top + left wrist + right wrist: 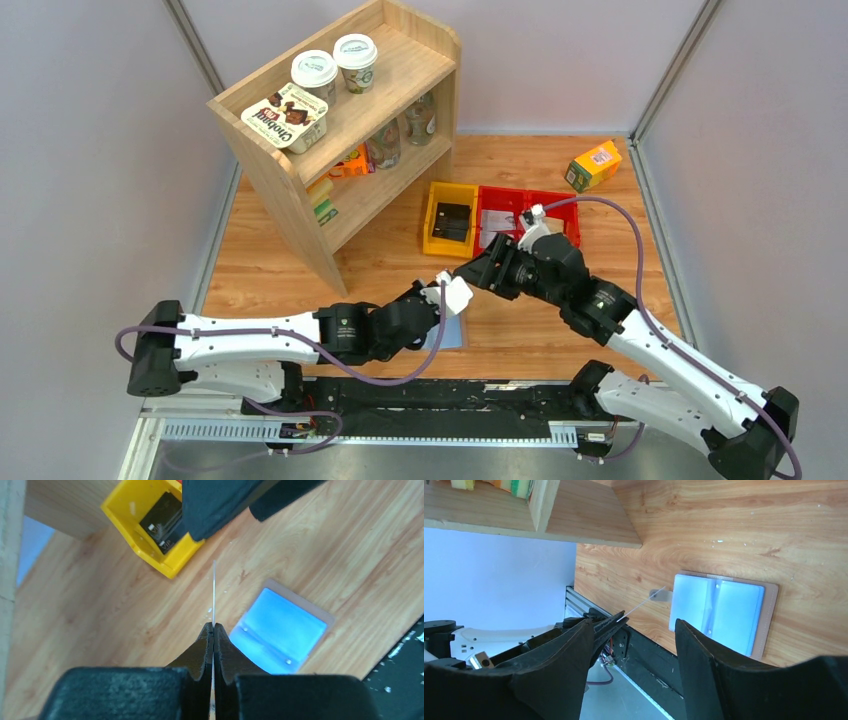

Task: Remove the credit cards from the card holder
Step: Place the credit card in the storage box.

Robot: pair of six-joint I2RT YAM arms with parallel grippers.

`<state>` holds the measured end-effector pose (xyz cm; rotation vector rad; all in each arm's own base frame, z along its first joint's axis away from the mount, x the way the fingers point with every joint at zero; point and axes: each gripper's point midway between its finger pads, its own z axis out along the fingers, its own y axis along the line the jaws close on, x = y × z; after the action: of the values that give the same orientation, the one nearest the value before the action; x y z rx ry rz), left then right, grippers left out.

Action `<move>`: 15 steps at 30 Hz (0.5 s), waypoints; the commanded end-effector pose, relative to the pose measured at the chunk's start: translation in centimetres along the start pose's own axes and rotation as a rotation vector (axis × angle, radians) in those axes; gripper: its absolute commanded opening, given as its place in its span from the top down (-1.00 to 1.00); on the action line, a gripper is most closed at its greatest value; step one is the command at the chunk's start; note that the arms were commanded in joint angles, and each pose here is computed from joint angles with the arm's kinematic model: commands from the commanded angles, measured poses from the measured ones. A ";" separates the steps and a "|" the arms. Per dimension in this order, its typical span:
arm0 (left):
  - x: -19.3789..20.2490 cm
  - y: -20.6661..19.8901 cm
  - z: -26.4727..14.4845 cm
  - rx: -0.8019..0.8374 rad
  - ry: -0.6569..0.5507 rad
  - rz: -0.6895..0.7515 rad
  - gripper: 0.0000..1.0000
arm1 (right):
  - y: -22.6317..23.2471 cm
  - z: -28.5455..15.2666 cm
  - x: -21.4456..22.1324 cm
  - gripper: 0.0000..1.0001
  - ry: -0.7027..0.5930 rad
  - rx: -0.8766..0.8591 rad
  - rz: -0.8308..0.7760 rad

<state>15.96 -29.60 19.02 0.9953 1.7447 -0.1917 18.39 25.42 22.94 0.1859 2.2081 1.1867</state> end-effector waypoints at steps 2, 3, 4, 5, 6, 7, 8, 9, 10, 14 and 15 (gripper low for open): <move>-3.8 0.9 0.1 -0.073 -0.079 0.129 1.00 | -0.5 0.6 1.3 -0.27 0.049 0.012 0.070; -3.9 0.5 0.2 -0.070 -0.077 0.143 1.00 | -0.6 0.8 1.6 -0.27 0.059 0.010 0.074; -4.1 0.4 0.3 -0.070 -0.079 0.146 1.00 | -0.6 0.9 1.8 -0.26 0.064 0.008 0.078; -4.0 0.0 0.4 -0.067 -0.074 0.162 1.00 | -0.6 1.1 2.0 -0.26 0.068 0.004 0.084; -4.3 -0.1 0.4 -0.069 -0.078 0.164 1.00 | -0.6 1.2 2.1 -0.25 0.068 -0.005 0.090; -4.2 -0.5 0.5 -0.064 -0.073 0.181 1.00 | -0.4 1.4 2.2 -0.25 0.071 -0.015 0.098; -4.4 -0.7 0.6 -0.063 -0.073 0.185 1.00 | -0.4 1.5 2.3 -0.24 0.075 -0.021 0.107; -4.2 -1.0 0.8 -0.060 -0.065 0.201 1.00 | -0.4 1.6 2.3 -0.23 0.076 -0.025 0.111; -4.2 -1.3 1.0 -0.060 -0.060 0.211 1.00 | -0.2 1.7 2.5 -0.22 0.082 -0.033 0.116; -4.2 -2.1 1.4 -0.064 -0.049 0.243 1.00 | -0.5 2.0 2.7 -0.06 0.088 -0.031 0.128; -4.3 -2.0 1.4 -0.067 -0.051 0.241 1.00 | -0.7 2.0 2.8 -0.02 0.088 -0.028 0.129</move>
<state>15.70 -32.89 19.39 1.1658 1.6013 -0.0107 17.29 26.76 19.19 0.2638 2.3316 1.2415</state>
